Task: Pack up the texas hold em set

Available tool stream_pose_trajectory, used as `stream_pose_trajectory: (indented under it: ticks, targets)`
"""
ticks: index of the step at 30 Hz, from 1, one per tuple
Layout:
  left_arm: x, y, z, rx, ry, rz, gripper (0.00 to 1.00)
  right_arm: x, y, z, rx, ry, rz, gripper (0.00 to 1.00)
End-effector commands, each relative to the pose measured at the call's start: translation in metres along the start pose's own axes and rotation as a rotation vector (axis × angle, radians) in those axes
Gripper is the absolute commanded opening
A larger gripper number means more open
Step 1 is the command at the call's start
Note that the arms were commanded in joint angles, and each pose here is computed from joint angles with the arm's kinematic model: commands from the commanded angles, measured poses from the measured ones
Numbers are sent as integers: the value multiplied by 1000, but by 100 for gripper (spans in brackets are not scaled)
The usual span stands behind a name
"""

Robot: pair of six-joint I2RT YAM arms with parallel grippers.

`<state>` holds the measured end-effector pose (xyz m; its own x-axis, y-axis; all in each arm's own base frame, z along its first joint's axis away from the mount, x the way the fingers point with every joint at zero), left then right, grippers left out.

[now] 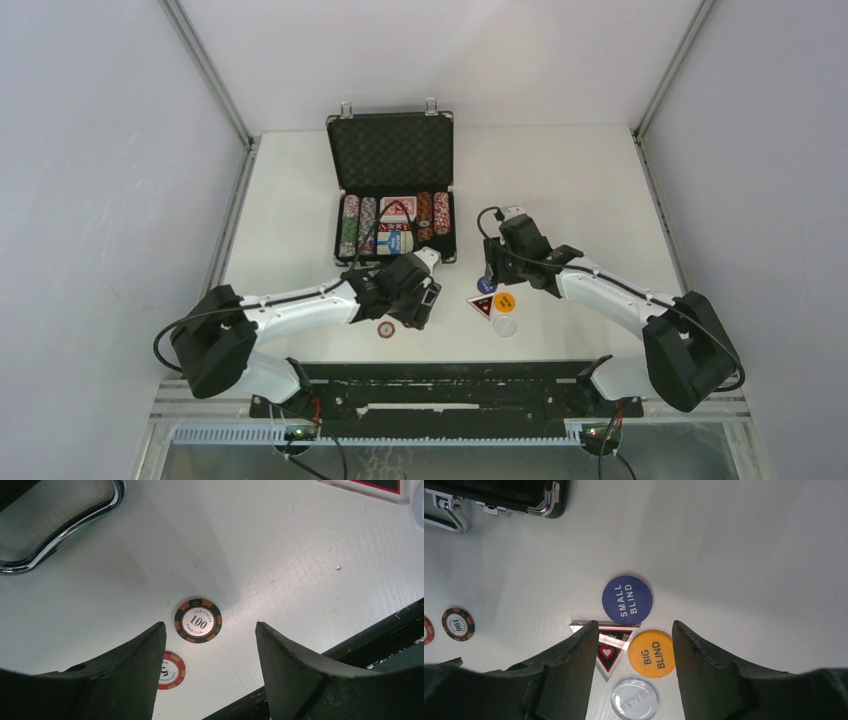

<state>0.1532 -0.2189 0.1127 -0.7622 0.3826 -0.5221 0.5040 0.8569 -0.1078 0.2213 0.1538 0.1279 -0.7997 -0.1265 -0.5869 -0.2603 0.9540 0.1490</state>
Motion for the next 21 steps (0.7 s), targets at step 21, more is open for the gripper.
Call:
stream_pose_trajectory:
  ticks: [21]
  targets:
    - [19,7,27,-18,107,-7,63,-4,4,4,-20,-22,3,63]
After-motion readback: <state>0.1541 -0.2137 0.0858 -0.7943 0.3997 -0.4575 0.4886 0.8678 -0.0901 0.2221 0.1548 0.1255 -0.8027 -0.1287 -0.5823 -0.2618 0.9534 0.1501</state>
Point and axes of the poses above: each gripper's point midway between its finger pads, its own z axis out along the fingers, its own y axis along the line the jaws close on, x = y × z, the point moved 8 cm from there along -z, back along the fingers, and after that the axes turned 1 degree about -z, right-handed, at the moved point
